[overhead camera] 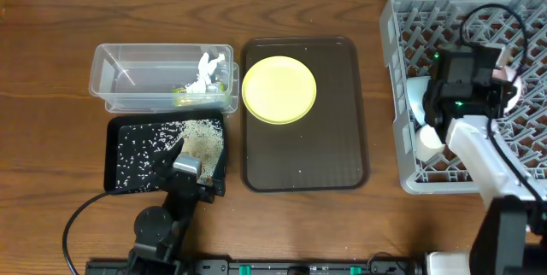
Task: Sort waste into correct bins and load items into the dishwasher rack
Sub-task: 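Carry the white bowl into the grey rack and release it, then reach the right gripper to the yellow plate edge and grasp it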
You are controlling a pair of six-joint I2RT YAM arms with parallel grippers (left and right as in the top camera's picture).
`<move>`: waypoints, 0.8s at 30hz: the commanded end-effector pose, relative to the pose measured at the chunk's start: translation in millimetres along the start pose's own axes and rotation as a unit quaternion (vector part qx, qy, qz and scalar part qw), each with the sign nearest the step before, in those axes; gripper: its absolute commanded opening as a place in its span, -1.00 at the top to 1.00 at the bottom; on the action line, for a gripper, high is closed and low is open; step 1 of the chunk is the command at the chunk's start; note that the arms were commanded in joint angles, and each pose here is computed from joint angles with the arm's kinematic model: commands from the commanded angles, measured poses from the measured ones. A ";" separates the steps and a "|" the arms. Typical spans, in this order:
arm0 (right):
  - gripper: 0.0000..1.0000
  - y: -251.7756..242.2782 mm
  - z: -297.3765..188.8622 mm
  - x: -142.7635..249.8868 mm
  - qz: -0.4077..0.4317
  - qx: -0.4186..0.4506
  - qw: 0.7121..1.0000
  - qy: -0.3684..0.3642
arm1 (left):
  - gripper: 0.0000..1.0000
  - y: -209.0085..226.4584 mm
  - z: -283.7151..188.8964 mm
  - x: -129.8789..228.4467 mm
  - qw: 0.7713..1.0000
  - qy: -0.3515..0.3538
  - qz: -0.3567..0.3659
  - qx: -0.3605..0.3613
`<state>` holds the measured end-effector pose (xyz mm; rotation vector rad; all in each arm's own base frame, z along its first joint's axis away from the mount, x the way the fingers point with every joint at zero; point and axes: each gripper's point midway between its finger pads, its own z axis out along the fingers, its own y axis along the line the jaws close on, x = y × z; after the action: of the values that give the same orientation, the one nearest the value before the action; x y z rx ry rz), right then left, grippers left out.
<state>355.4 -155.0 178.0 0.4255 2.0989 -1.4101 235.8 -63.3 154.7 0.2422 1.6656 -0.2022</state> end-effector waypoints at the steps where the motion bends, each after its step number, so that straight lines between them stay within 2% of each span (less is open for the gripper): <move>1: 0.98 15.0 -11.0 -2.3 -0.032 -0.006 0.999 -0.012 | -0.78 -1.4 1.8 14.9 1.000 0.017 0.000 0.005; 9: 0.97 53.1 -48.7 -9.8 -0.078 -0.076 0.993 -0.054 | -0.78 -1.4 1.8 14.9 1.000 0.017 0.000 0.005; 10: 0.88 54.4 -50.8 -9.5 -0.082 -0.077 0.992 -0.055 | -0.78 -1.4 1.8 14.9 1.000 0.017 0.000 0.005; 12: 0.45 55.1 -54.0 -9.2 -0.087 -0.076 0.992 -0.057 | -0.78 -1.4 1.8 14.9 1.000 0.017 0.000 0.005; 13: 0.31 55.1 -55.7 -9.0 -0.090 -0.074 0.991 -0.059 | -0.78 -1.4 1.8 14.9 1.000 0.017 0.000 0.005; 16: 0.03 55.6 -67.6 -12.4 -0.095 -0.074 0.990 -0.072 | -0.78 -1.4 1.8 14.9 1.000 0.017 0.000 0.005; 20: -0.21 60.7 -99.4 -27.3 -0.078 -0.124 0.983 -0.111 | -0.78 -1.4 1.8 14.9 1.000 0.017 0.000 0.005; 24: -0.22 82.2 -137.9 -36.1 -0.059 -0.276 0.951 -0.126 | -0.78 -1.4 1.8 14.9 1.000 0.017 0.000 0.005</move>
<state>380.9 -26.3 164.3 -0.0930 2.1921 -1.1245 235.8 -63.3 154.7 0.2422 1.6656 -0.2022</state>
